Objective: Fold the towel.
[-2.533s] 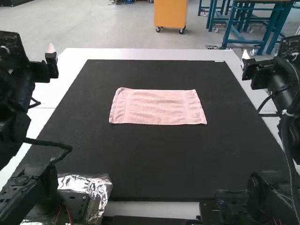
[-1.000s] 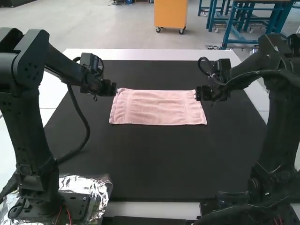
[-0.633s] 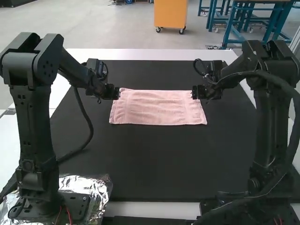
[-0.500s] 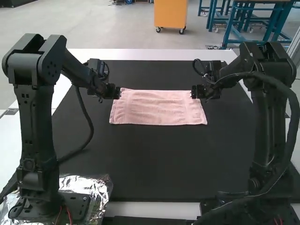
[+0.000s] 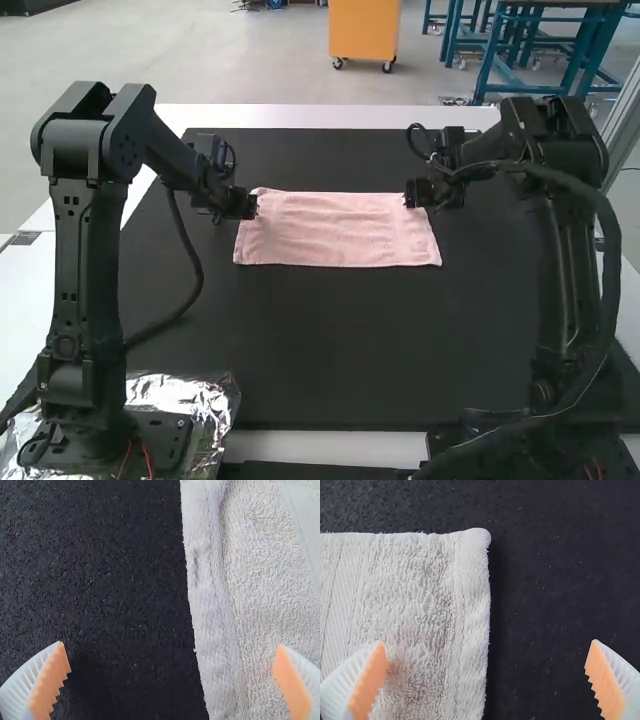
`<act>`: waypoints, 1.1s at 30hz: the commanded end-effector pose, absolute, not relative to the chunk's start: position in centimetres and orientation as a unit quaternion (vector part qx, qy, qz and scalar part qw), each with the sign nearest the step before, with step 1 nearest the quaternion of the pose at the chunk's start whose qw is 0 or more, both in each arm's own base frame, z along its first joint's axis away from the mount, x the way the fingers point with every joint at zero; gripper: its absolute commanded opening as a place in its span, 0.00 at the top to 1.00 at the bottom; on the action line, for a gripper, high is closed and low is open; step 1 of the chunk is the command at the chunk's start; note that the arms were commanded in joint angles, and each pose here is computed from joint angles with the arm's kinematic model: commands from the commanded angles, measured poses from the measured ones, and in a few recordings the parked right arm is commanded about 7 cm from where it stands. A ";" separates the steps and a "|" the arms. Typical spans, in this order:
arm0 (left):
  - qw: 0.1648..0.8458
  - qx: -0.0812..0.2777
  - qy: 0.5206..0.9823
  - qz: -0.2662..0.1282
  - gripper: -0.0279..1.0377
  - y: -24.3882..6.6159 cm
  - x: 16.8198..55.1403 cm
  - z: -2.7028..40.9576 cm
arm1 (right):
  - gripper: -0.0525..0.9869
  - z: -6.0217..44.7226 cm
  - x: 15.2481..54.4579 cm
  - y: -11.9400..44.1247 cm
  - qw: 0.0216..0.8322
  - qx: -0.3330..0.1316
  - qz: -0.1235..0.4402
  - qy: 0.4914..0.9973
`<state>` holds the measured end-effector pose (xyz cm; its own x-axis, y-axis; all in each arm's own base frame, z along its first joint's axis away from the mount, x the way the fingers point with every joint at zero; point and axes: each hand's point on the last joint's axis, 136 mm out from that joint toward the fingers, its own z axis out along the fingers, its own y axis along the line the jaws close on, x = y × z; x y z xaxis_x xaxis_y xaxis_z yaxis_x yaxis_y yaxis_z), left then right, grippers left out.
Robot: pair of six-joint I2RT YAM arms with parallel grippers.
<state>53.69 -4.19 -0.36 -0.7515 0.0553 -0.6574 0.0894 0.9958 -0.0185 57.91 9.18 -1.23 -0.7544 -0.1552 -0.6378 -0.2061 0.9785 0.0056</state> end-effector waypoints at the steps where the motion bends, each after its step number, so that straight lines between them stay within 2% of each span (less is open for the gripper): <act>1: 0.364 0.038 0.930 -0.022 0.08 -3.7 54.6 0.8 | 0.08 -1.5 58.0 9.7 0.331 -0.106 0.035 0.937; 5: 0.364 0.037 0.931 -0.022 0.08 -3.8 54.7 0.7 | 0.08 -2.0 57.6 9.7 0.322 -0.108 0.039 0.940; 9: 0.359 0.037 0.933 -0.017 0.08 -3.7 54.5 0.3 | 0.08 -2.3 56.8 10.7 0.306 -0.116 0.071 0.942; 10: 0.357 0.038 0.933 -0.018 0.10 -3.8 54.4 0.2 | 0.13 -2.6 56.4 10.9 0.298 -0.118 0.077 0.944; 11: 0.352 0.038 0.935 -0.018 0.18 -3.8 54.3 -0.1 | 0.33 -2.6 56.1 11.2 0.292 -0.121 0.087 0.945; 12: 0.352 0.038 0.935 -0.018 0.36 -3.8 54.2 -0.1 | 0.63 -2.7 55.8 11.2 0.284 -0.121 0.095 0.946; 13: 0.352 0.037 0.935 -0.020 0.66 -3.8 54.2 -0.2 | 0.93 -2.7 55.7 11.1 0.283 -0.121 0.096 0.947; 14: 0.354 0.036 0.934 -0.019 0.95 -3.7 54.2 -0.2 | 0.96 -2.6 55.7 11.0 0.283 -0.121 0.098 0.947; 19: 0.374 0.043 0.926 -0.040 0.95 -4.4 54.4 0.8 | 0.97 -2.4 55.3 10.7 0.274 -0.121 0.106 0.948; 26: 0.415 0.057 0.905 -0.070 0.95 -5.8 55.3 5.0 | 0.97 3.6 57.6 11.5 0.338 -0.127 0.116 0.925; 30: 0.429 0.055 0.899 -0.071 0.95 -5.9 55.7 5.8 | 0.97 4.4 57.7 12.5 0.340 -0.133 0.120 0.923; 31: 0.430 0.055 0.898 -0.070 0.88 -5.9 55.8 5.9 | 0.97 4.3 57.6 12.5 0.338 -0.133 0.121 0.924; 32: 0.428 0.056 0.899 -0.071 0.67 -6.0 55.7 5.7 | 0.97 4.1 57.5 12.4 0.336 -0.133 0.121 0.924; 33: 0.425 0.059 0.900 -0.071 0.36 -6.3 55.6 5.6 | 0.97 3.9 57.3 12.5 0.334 -0.133 0.121 0.925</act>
